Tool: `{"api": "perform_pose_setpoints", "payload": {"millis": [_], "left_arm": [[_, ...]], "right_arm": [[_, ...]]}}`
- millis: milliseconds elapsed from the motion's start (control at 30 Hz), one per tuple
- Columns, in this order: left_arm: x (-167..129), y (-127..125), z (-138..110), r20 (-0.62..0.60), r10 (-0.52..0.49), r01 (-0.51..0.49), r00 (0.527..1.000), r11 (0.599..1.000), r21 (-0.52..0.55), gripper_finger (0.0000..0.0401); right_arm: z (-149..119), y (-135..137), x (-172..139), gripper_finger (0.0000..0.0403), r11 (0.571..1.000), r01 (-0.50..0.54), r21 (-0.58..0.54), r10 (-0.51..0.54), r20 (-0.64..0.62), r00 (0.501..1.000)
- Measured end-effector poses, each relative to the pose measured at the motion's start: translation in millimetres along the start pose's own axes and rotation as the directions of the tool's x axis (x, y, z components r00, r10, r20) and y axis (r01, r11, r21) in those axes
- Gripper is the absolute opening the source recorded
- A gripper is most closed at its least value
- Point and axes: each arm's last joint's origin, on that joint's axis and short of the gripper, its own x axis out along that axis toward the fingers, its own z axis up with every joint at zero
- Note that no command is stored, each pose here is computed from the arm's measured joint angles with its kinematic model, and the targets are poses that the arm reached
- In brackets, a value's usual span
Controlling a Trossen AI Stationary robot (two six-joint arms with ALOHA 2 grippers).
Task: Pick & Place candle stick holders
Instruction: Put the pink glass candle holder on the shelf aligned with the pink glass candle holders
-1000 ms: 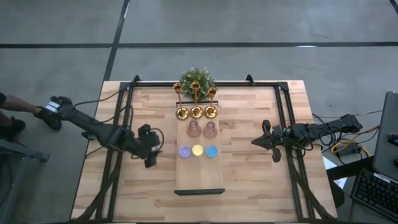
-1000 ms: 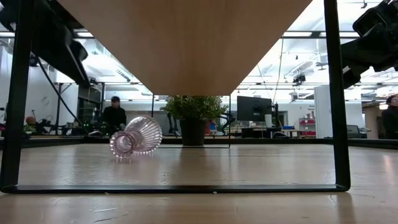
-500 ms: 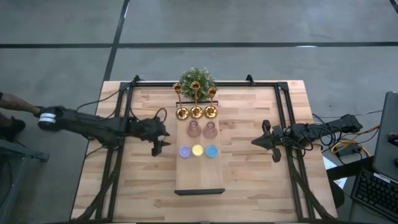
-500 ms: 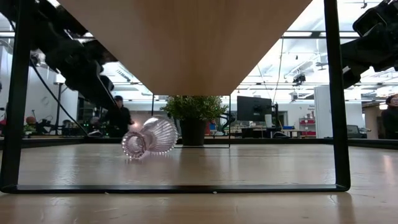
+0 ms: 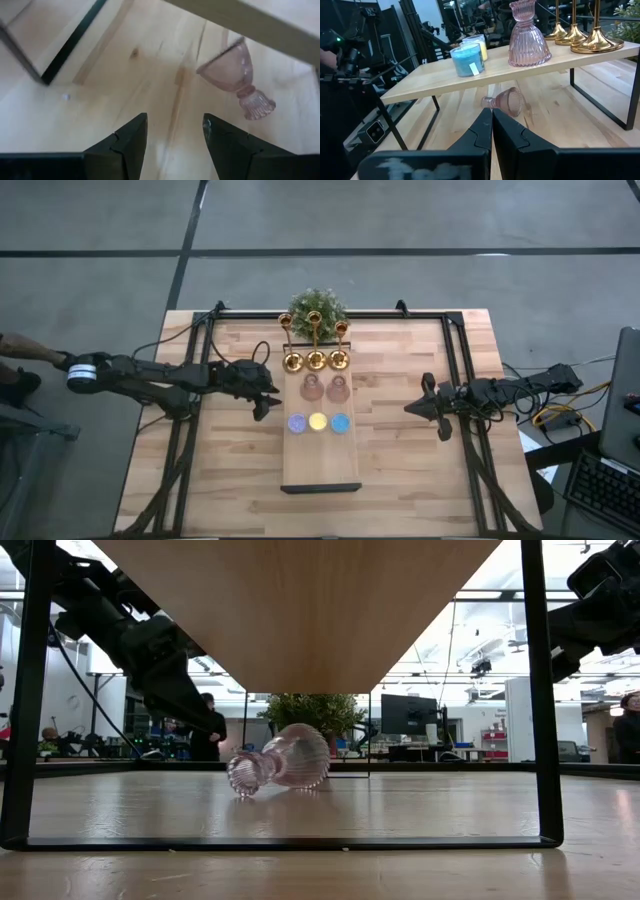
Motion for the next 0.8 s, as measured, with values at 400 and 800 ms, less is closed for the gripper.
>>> {"api": "perform_pose_setpoints", "payload": {"millis": [400,800], "left_arm": [[-1,-5,2,0.01,-0.096,0.094,0.995,0.947,-0.308,0.0195],[-1,-14,2,0.007,-0.167,0.121,0.986,0.687,-0.716,0.0195]], "right_arm": [[0,0,0,0.0009,1.0,0.0,0.0,0.0,0.0,1.0],[4,-5,-1,0.0009,0.979,0.192,-0.062,-0.187,0.079,0.979]]}}
